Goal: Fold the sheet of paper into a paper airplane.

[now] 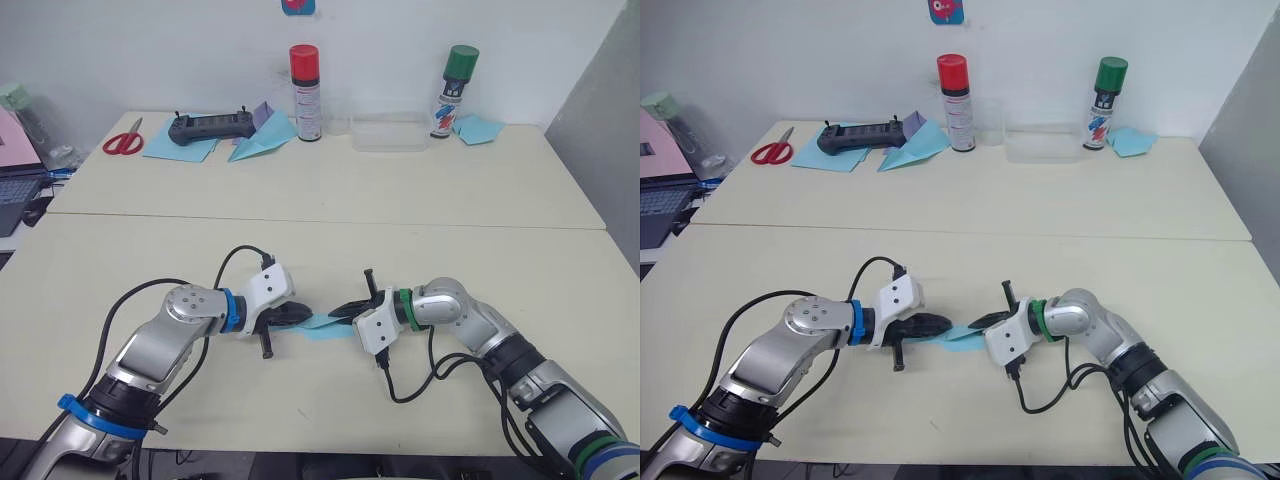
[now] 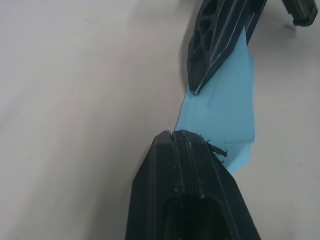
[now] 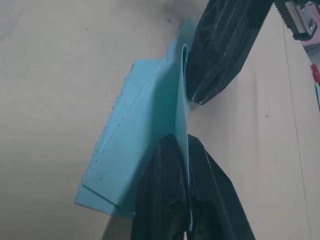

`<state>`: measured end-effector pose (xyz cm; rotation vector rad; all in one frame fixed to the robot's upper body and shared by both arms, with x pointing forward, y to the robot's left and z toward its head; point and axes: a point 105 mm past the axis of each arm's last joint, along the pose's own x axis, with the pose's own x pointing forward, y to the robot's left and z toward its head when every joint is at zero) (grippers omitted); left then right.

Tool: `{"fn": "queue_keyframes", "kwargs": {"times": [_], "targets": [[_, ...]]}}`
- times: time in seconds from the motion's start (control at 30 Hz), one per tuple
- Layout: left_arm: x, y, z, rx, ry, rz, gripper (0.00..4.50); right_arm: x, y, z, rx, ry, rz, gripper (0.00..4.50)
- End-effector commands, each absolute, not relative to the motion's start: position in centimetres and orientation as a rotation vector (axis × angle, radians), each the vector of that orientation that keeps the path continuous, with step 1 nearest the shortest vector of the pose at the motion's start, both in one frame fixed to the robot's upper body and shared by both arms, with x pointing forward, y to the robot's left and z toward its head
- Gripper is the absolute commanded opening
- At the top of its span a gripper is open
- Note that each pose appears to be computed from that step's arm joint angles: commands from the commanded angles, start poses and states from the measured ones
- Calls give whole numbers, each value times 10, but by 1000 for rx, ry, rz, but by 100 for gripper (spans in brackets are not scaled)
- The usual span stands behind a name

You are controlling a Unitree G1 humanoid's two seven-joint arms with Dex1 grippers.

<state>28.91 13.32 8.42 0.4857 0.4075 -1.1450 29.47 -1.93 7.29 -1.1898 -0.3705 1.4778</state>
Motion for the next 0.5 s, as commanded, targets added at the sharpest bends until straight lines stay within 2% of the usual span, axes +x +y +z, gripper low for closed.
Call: {"fn": "queue_keyframes", "kwargs": {"times": [0.03,0.1,0.23,0.37,0.5], "targets": [[288,142,73,514,454,-1133,0,287,-26,56,-1219,-298,1546,21],[287,142,70,521,462,-1137,0,285,-27,57,-1206,-282,1567,67],[286,139,66,518,465,-1144,0,285,-39,62,-1218,-256,1579,194],[286,136,64,517,461,-1150,0,278,-68,64,-1219,-139,1630,321],[286,131,62,530,445,-1159,0,267,-94,71,-1172,30,1676,321]]}}
